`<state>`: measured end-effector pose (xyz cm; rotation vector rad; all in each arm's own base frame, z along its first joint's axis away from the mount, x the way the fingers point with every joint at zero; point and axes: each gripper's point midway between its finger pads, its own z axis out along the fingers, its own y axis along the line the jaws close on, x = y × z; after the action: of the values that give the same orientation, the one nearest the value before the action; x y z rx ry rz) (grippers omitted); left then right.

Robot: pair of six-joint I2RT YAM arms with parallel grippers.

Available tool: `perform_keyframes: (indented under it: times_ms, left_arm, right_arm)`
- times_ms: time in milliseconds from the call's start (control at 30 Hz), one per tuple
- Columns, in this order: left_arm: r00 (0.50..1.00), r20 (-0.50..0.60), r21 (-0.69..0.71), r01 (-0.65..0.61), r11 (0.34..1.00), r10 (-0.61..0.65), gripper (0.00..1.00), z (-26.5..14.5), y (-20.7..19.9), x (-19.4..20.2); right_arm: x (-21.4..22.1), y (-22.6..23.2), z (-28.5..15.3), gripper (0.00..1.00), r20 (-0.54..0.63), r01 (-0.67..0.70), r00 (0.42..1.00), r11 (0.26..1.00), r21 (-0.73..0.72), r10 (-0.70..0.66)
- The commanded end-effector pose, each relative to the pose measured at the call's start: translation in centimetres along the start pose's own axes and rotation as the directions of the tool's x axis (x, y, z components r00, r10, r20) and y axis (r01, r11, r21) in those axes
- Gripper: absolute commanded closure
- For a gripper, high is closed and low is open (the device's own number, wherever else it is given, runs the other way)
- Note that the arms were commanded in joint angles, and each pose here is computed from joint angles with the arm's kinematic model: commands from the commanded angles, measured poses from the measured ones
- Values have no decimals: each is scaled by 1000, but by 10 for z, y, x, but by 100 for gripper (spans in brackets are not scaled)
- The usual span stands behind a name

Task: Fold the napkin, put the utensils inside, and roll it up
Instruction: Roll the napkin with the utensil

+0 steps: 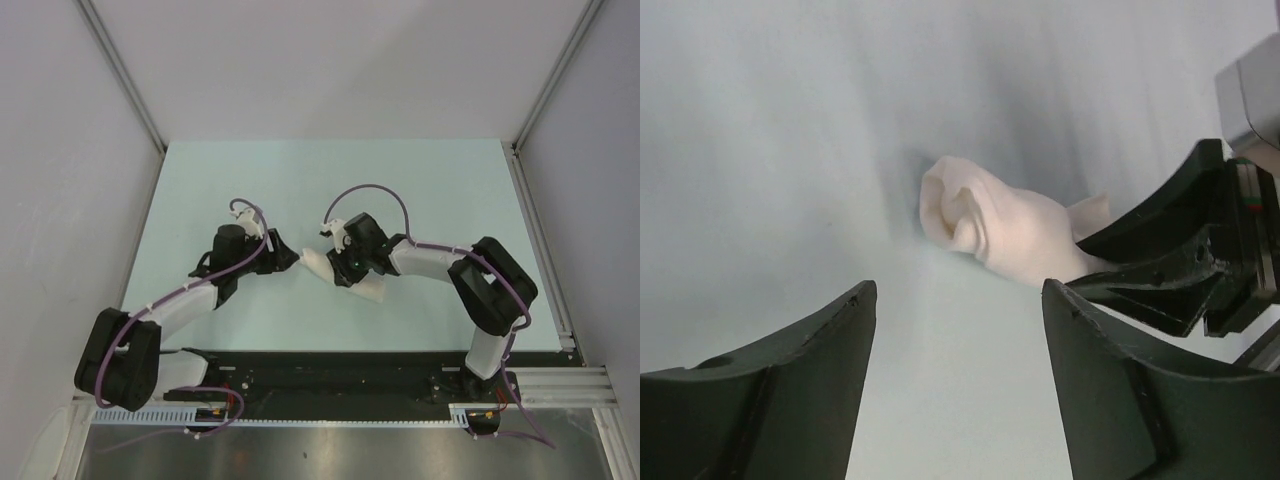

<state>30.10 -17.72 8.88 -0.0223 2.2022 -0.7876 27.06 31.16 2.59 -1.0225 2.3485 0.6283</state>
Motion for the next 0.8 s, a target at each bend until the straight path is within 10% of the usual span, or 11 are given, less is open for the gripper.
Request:
perform_keyframes:
  times_ms: [0, 500, 767]
  left_arm:
    - [997, 67, 72, -53, 996, 48, 28, -9, -11, -5]
    - [999, 29, 91, -31, 995, 29, 32, -2, -3, 20]
    - [1000, -1, 136, -16, 991, 16, 55, 7, -11, 27]
  right_arm:
    - [38, 49, 8, 68, -152, -140, 983, 951, -276, 100]
    - [29, 67, 2, 69, -191, -281, 958, 820, -498, 212]
    - [30, 58, 6, 69, -199, -319, 947, 808, -496, 252]
